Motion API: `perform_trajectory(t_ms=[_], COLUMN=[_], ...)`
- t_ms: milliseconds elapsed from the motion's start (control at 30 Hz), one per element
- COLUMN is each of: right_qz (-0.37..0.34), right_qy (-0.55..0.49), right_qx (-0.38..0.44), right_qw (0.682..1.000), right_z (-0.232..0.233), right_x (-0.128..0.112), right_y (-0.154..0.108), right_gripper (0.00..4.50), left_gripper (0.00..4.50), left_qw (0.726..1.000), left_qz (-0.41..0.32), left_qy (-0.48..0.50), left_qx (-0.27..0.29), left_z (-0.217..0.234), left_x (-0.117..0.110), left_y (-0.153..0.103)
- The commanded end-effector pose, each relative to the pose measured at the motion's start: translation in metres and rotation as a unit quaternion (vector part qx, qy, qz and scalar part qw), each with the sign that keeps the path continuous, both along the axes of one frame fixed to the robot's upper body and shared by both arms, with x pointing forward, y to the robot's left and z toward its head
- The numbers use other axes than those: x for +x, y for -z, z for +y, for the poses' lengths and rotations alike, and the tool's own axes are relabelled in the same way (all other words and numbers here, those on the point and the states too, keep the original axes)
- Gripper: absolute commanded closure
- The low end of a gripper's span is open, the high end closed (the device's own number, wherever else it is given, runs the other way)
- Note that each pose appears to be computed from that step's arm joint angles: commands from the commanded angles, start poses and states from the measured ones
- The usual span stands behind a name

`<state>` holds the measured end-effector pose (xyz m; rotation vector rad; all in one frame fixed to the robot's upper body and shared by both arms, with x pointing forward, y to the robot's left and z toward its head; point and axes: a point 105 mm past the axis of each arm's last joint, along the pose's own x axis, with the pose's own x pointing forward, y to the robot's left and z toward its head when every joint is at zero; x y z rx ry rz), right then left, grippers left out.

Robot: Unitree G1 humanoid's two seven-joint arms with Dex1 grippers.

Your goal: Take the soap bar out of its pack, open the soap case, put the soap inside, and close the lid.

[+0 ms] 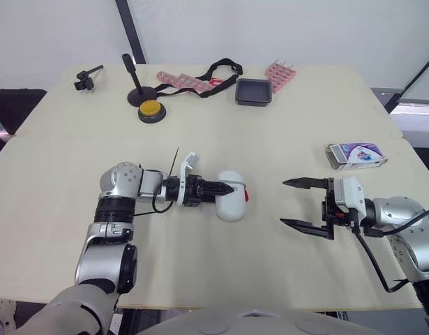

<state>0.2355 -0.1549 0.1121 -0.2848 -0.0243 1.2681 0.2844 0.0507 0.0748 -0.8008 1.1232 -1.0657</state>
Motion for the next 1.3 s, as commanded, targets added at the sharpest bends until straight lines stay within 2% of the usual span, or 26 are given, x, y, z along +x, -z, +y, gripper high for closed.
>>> perform_trajectory(t_ms=[33, 100, 167, 333, 467, 533, 600, 733, 900, 1000, 1100, 1300], right_qz=[-0.014, -0.014, -0.011, -0.010, -0.009, -0.009, -0.008, -0.005, -0.014, -0.021, -0.008, 0.000], right_qy=[-0.004, -0.004, -0.005, -0.004, -0.007, -0.005, 0.000, 0.013, 0.045, 0.105, 0.154, 0.197], right_qx=[0.007, 0.007, 0.006, 0.004, 0.001, 0.000, -0.001, 0.000, 0.013, 0.029, 0.056, 0.078], right_qw=[1.000, 1.000, 1.000, 1.000, 1.000, 1.000, 1.000, 1.000, 0.999, 0.994, 0.986, 0.977], right_z=[0.000, 0.000, 0.001, 0.002, 0.002, 0.001, -0.002, -0.008, -0.011, -0.014, -0.016, -0.016], right_x=[0.000, 0.000, 0.001, 0.005, 0.006, 0.007, 0.008, 0.011, 0.016, 0.025, 0.028, 0.025], right_y=[-0.007, -0.007, -0.007, -0.007, -0.006, -0.006, -0.007, -0.008, -0.008, -0.001, 0.007, 0.015], right_gripper=[0.03, 0.03, 0.00, 0.00, 0.00, 0.00, 0.00, 0.00, 0.00, 0.00, 0.00, 0.00], left_gripper=[2.58, 2.58, 1.56, 0.01, 0.01, 0.01, 0.01, 0.01, 0.01, 0.01, 0.01, 0.01], left_qw=[0.994, 0.994, 0.993, 0.988, 0.982, 0.972, 0.951, 0.900, 0.832, 0.796, 0.769, 0.752], left_qz=[0.015, 0.015, -0.027, -0.088, -0.127, -0.183, -0.264, -0.411, -0.543, -0.584, -0.595, -0.598], left_qy=[0.000, 0.001, -0.001, -0.008, -0.002, 0.007, 0.019, 0.061, 0.005, -0.089, -0.162, -0.158], left_qx=[0.104, 0.104, 0.112, 0.126, 0.137, 0.148, 0.158, 0.132, 0.116, 0.135, 0.171, 0.227], left_z=[0.018, 0.018, 0.021, 0.036, 0.046, 0.055, 0.064, 0.071, 0.077, 0.089, 0.100, 0.102], left_x=[-0.008, -0.008, 0.000, 0.013, 0.017, 0.021, 0.027, 0.025, 0.030, 0.033, 0.035, 0.017], left_y=[0.031, 0.031, 0.023, 0.011, 0.003, -0.005, -0.017, -0.044, -0.062, -0.060, -0.051, -0.018])
